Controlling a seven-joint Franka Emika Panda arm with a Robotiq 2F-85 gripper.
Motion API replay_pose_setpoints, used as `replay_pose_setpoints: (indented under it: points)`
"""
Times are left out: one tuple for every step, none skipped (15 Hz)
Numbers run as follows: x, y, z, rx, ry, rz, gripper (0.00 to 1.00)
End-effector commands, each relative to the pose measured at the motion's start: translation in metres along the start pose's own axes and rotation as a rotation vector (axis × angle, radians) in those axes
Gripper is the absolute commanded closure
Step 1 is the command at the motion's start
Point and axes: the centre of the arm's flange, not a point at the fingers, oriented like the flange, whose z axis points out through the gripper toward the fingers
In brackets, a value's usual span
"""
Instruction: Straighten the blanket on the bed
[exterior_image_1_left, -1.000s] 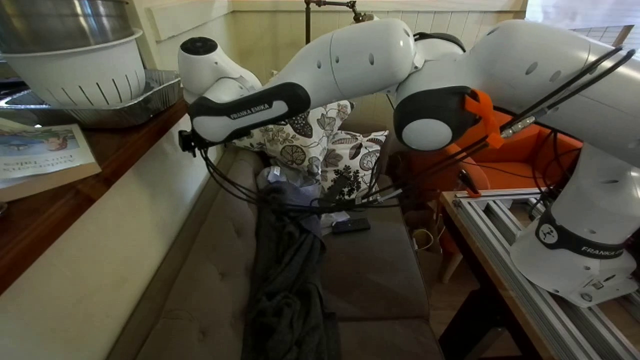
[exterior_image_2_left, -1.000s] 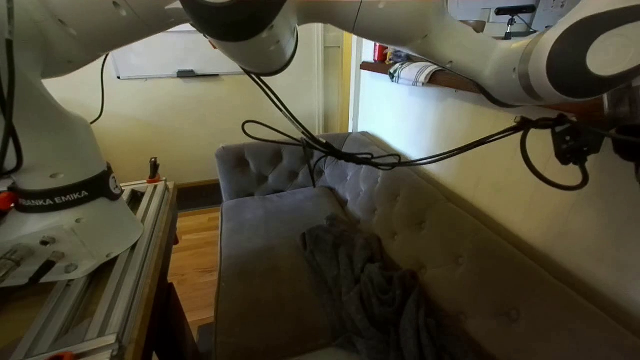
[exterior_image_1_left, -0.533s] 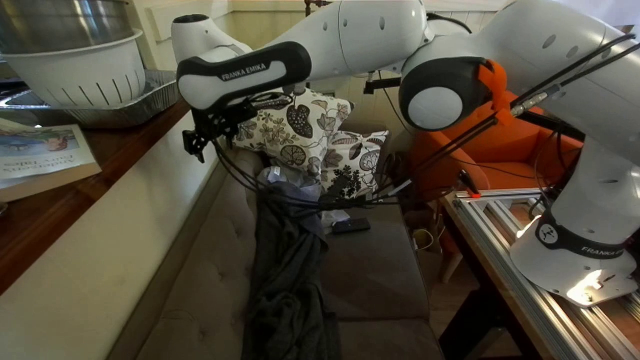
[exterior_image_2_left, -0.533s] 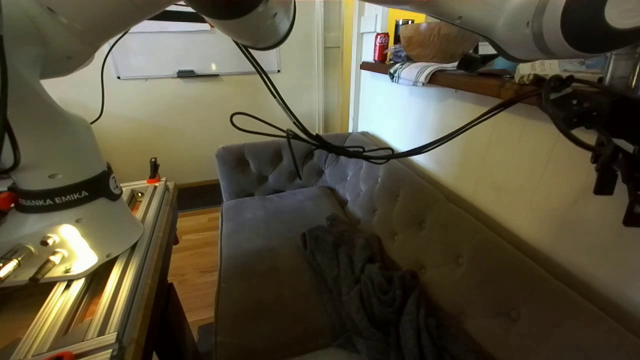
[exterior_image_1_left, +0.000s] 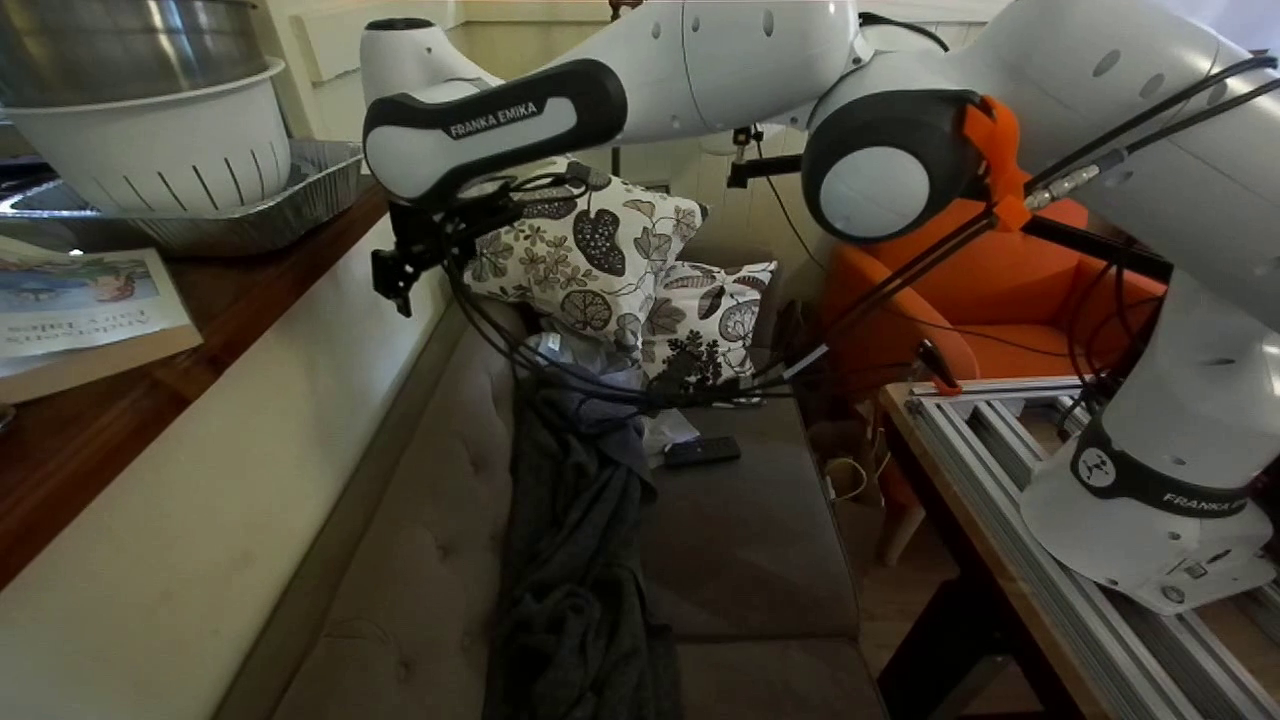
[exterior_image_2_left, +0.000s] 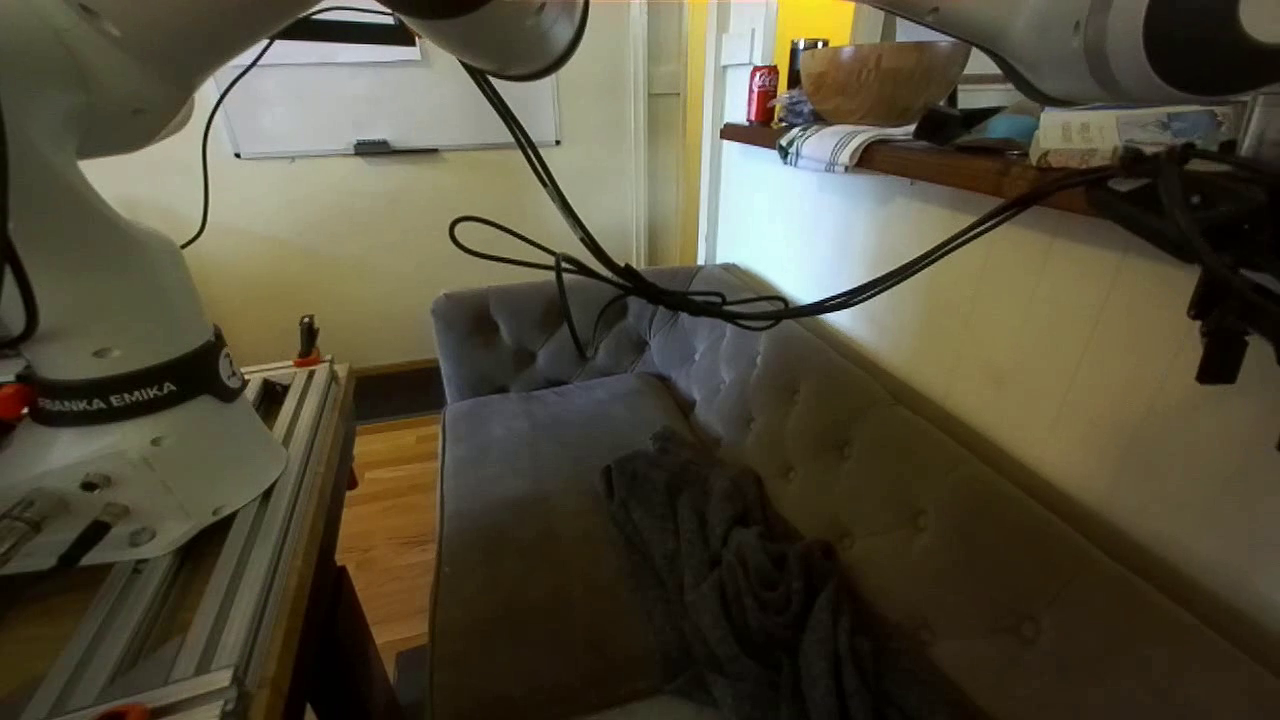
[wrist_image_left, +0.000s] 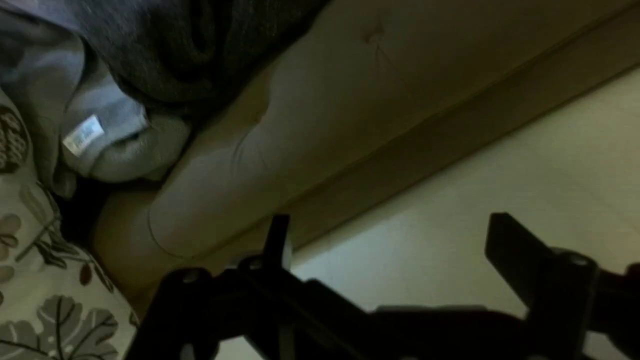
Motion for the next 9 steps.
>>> replay_pose_setpoints:
  points:
    - [-0.057, 0.048, 0.011, 0.133, 0.137, -0.076, 0.0]
    - [-0.055, 0.053, 0.02, 0.175, 0.15, -0.081, 0.0]
    - [-0.057, 0.059, 0.028, 0.228, 0.141, -0.085, 0.0]
    - [-0.062, 0.063, 0.038, 0.273, 0.143, -0.093, 0.0]
    - [-0.068, 0.069, 0.046, 0.311, 0.127, -0.109, 0.0]
    - [-0.074, 0.074, 0.054, 0.348, 0.114, -0.124, 0.0]
    - [-0.082, 0.079, 0.063, 0.386, 0.097, -0.147, 0.0]
    - [-0.088, 0.085, 0.069, 0.399, 0.079, -0.15, 0.0]
    - [-0.03, 0.057, 0.086, 0.34, 0.112, -0.137, 0.0]
